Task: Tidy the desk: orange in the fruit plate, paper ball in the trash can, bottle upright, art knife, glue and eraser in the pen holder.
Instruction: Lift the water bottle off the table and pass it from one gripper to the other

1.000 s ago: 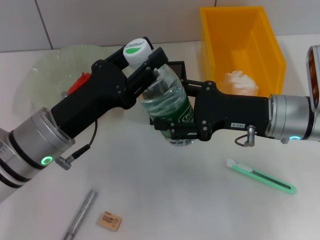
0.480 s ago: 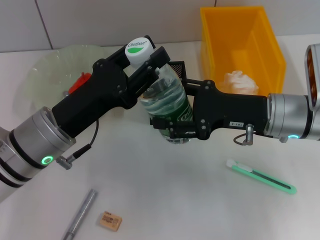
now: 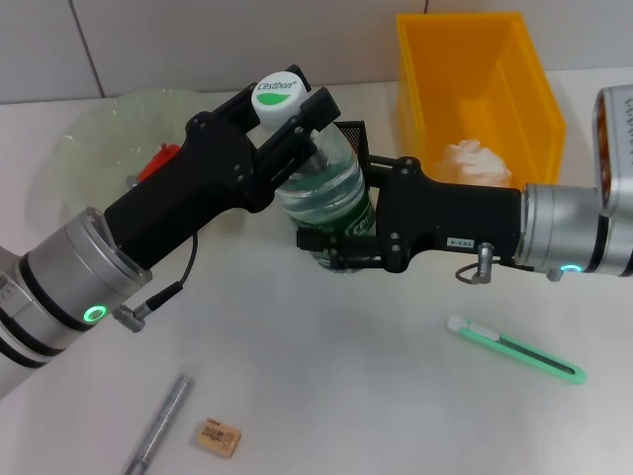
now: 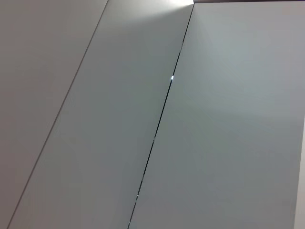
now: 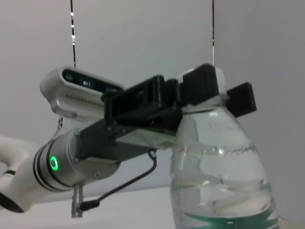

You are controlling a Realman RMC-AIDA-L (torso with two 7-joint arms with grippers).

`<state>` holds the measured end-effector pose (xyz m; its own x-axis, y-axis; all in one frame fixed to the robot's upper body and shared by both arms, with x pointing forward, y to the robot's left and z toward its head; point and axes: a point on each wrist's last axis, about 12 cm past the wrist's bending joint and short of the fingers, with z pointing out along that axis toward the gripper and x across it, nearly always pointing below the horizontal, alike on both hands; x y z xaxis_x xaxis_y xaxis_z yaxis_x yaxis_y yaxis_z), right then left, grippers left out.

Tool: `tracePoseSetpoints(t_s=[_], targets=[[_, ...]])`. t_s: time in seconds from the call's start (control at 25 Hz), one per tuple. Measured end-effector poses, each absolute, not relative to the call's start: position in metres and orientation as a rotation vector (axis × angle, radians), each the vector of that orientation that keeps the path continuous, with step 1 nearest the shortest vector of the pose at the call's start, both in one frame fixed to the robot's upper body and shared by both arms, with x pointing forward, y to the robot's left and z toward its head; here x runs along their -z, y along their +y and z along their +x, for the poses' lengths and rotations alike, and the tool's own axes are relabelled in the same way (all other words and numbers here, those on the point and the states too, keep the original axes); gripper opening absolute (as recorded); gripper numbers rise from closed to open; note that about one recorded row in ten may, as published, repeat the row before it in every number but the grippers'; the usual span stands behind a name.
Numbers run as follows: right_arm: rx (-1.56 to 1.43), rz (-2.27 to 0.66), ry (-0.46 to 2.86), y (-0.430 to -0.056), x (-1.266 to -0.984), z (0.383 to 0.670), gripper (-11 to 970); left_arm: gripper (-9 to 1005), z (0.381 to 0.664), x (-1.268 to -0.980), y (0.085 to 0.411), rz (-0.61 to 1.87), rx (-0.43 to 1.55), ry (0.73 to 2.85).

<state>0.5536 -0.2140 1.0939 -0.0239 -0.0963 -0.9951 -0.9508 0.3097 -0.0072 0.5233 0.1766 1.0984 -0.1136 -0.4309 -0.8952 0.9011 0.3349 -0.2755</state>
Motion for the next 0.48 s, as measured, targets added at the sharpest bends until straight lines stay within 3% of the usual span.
tracePoseSetpoints(t_s=[0.48], targets=[[-0.909,-1.050,1.452,-0.2103,-1.0923,0.5587,766,445,0.5242,-1.0996,0.1759,0.516,1.220,1.197]])
